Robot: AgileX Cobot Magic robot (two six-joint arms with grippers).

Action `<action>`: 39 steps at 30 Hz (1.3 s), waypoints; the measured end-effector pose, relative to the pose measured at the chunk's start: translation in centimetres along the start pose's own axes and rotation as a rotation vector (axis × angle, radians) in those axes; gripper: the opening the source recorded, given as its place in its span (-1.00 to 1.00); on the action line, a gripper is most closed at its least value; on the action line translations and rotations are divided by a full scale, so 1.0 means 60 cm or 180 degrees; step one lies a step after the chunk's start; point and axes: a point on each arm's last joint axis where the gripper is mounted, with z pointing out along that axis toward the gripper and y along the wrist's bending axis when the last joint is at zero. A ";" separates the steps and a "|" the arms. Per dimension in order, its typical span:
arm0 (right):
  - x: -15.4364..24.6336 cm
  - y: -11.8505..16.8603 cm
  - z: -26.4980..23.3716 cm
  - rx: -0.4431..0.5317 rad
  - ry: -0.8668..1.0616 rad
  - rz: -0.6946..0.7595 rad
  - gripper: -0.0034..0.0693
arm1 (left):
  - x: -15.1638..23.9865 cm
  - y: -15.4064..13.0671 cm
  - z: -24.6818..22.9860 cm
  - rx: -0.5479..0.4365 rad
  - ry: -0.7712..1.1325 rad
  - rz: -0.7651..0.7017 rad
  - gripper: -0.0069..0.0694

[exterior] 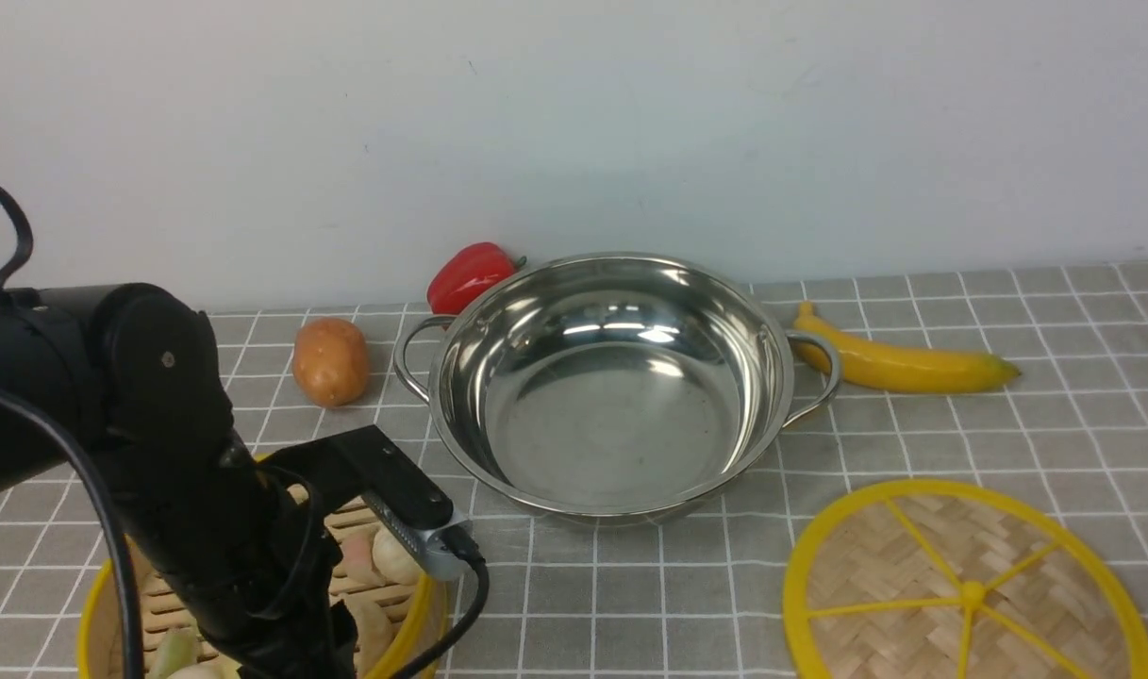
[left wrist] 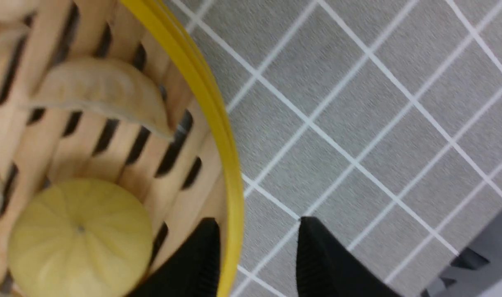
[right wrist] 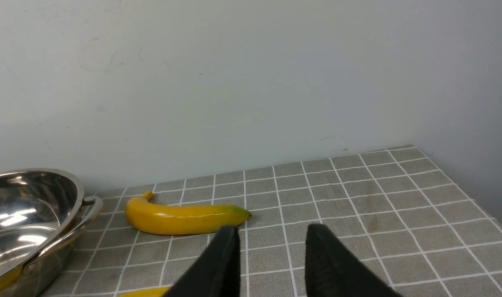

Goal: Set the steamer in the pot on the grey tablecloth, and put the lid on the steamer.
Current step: 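Grasp the rim of the steamer basket holding the buns with the left gripper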

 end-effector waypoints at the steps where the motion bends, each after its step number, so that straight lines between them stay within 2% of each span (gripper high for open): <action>1: 0.000 0.000 0.000 0.0000 0.0000 0.0000 -0.23 | -0.001 0.001 0.001 -0.0007 -0.0008 0.0005 -0.13; 7: 0.000 0.000 0.000 0.0000 0.0000 0.0000 -0.23 | -0.009 0.018 0.047 0.0086 0.0190 -0.0009 0.07; 12: 0.000 0.000 0.000 0.0000 0.0000 0.0000 -0.23 | -0.010 0.025 0.066 0.0123 0.0306 -0.0066 0.07; 15: 0.000 0.000 0.000 0.0000 0.0000 0.0003 -0.23 | -0.011 0.026 0.071 0.0140 0.0335 -0.0072 0.01; 19: 0.000 0.000 0.000 0.0000 0.0000 0.0006 -0.23 | -0.012 0.031 0.088 0.0206 0.0441 -0.0134 -0.19; 20: 0.000 0.000 0.000 0.0000 0.0000 0.0006 -0.23 | -0.012 0.031 0.089 0.0208 0.0443 -0.0135 -0.19; 21: 0.000 0.000 0.000 0.0000 0.0000 0.0006 -0.23 | -0.013 0.032 0.092 0.0219 0.0460 -0.0176 -0.27; 22: 0.000 0.000 0.000 0.0000 0.0000 0.0006 -0.23 | -0.013 0.032 0.096 0.0232 0.0476 -0.0226 -0.44; 23: 0.000 0.000 0.000 0.0000 0.0000 0.0006 -0.23 | -0.013 0.032 0.096 0.0232 0.0476 -0.0226 -0.46; 24: 0.000 0.000 0.000 0.0000 0.0000 0.0006 -0.23 | -0.013 0.032 0.096 0.0237 0.0482 -0.0241 -0.64; 25: 0.000 0.000 0.000 0.0000 0.0000 0.0006 -0.23 | -0.014 0.032 0.095 0.0223 0.0485 -0.0228 -0.68; 32: 0.000 0.000 0.000 0.0000 0.0000 0.0006 -0.23 | -0.006 0.033 0.088 0.0094 0.0619 -0.0209 -0.68; 39: 0.000 0.000 0.000 0.0000 0.0000 0.0006 -0.23 | 0.027 0.019 0.023 -0.0250 0.0772 -0.0156 -0.74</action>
